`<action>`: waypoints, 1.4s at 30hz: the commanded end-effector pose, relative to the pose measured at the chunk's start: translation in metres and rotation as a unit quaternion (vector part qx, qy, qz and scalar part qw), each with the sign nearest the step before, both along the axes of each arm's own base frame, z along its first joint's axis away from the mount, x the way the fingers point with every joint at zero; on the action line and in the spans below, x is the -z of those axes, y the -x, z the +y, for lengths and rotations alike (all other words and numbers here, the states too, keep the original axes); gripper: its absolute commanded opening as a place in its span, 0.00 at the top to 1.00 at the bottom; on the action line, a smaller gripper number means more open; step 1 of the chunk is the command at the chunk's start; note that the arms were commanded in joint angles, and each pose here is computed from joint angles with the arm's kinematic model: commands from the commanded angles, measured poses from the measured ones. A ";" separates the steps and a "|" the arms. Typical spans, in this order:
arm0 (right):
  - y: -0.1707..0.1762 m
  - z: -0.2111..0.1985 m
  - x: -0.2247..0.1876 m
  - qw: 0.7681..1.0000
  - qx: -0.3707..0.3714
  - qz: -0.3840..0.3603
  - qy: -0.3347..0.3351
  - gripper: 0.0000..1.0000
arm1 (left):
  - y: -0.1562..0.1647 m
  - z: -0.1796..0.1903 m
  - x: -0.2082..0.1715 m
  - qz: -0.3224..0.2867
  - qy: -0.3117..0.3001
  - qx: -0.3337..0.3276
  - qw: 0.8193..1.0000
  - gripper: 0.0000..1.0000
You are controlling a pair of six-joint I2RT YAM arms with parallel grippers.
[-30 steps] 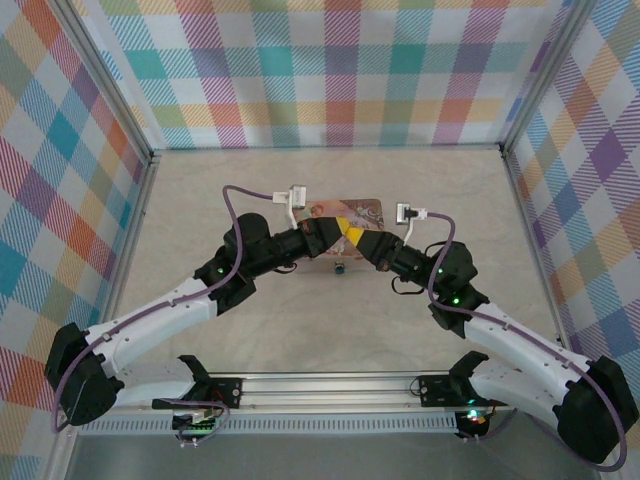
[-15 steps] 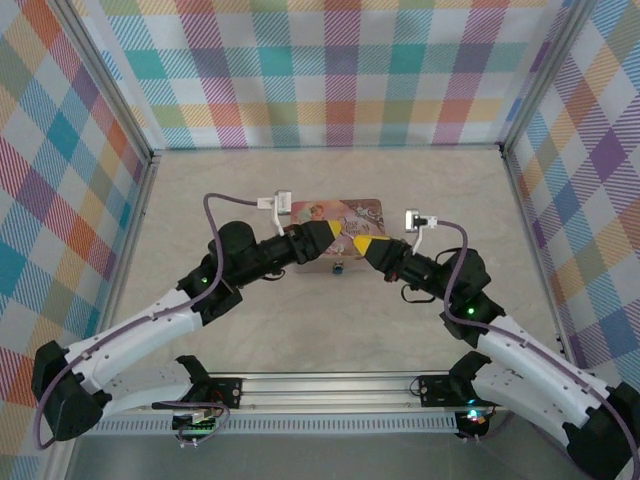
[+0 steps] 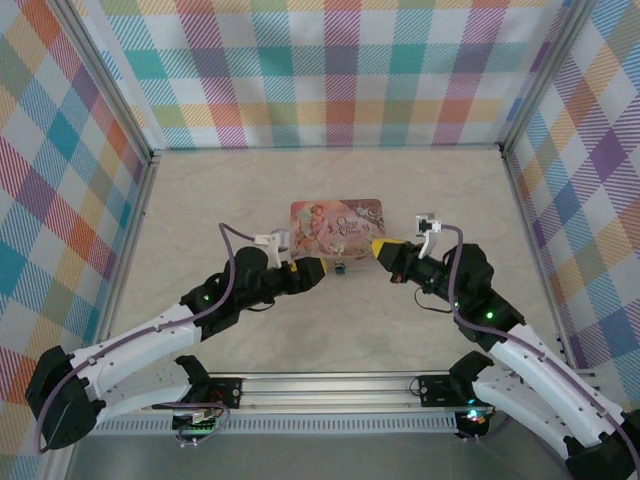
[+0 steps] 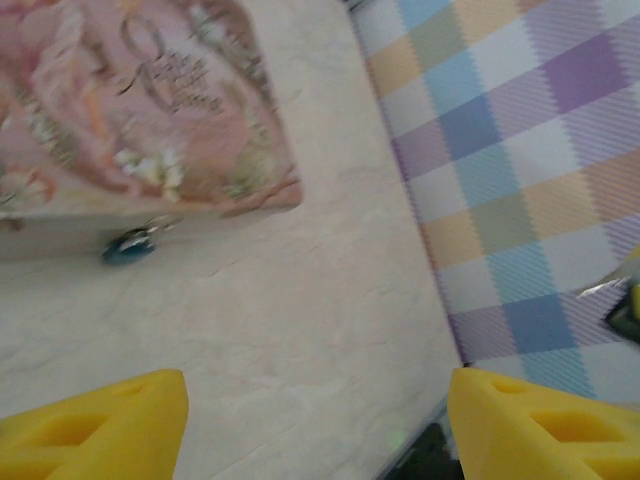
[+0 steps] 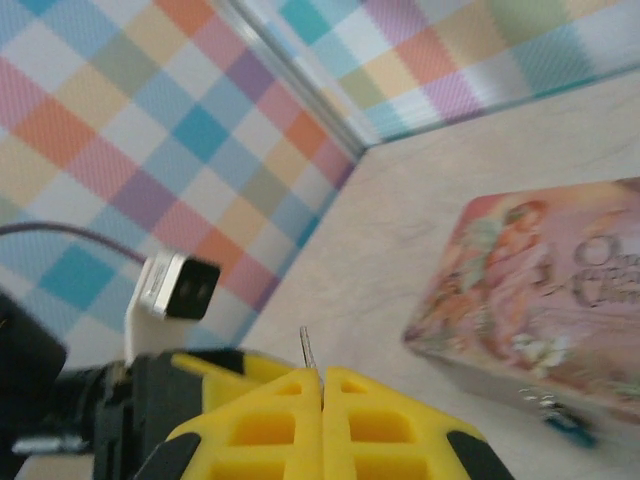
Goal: Unlock the padlock with the key
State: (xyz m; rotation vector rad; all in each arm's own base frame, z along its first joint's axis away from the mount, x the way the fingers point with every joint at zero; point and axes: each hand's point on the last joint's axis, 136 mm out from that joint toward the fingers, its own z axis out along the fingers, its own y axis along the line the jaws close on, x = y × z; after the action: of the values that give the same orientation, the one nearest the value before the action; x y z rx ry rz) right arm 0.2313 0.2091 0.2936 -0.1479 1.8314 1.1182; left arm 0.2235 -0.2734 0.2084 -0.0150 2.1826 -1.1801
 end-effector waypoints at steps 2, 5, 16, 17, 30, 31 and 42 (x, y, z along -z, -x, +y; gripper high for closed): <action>-0.043 -0.021 0.020 0.989 0.084 -0.011 0.118 1.00 | -0.004 -0.001 0.034 0.011 -0.025 -0.004 1.000 0.28; -0.076 -0.026 0.033 0.977 0.124 -0.011 0.174 1.00 | -0.011 -0.003 0.049 0.007 -0.036 -0.015 0.999 0.23; -0.219 -0.013 0.070 0.951 0.155 0.026 0.267 1.00 | -0.059 -0.007 0.083 -0.018 -0.091 -0.057 0.994 0.09; -0.230 -0.011 0.073 0.949 0.155 0.028 0.275 1.00 | -0.064 -0.005 0.086 -0.018 -0.093 -0.063 0.994 0.08; -0.307 0.014 0.156 0.927 0.113 0.102 0.343 1.00 | -0.110 0.004 0.091 -0.035 -0.096 -0.086 0.991 0.08; -0.305 0.015 0.160 0.927 0.110 0.106 0.343 1.00 | -0.113 0.006 0.092 -0.035 -0.097 -0.089 0.991 0.08; -0.274 0.013 0.181 0.925 0.079 0.136 0.346 1.00 | -0.109 0.010 0.101 -0.001 -0.092 -0.074 0.993 0.00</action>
State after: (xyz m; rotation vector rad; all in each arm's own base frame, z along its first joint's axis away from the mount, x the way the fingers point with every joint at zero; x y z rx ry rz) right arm 0.5154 0.2208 0.1006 -0.2178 2.3896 0.3227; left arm 0.3322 -0.2558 0.0961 -0.1161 2.2479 -0.8491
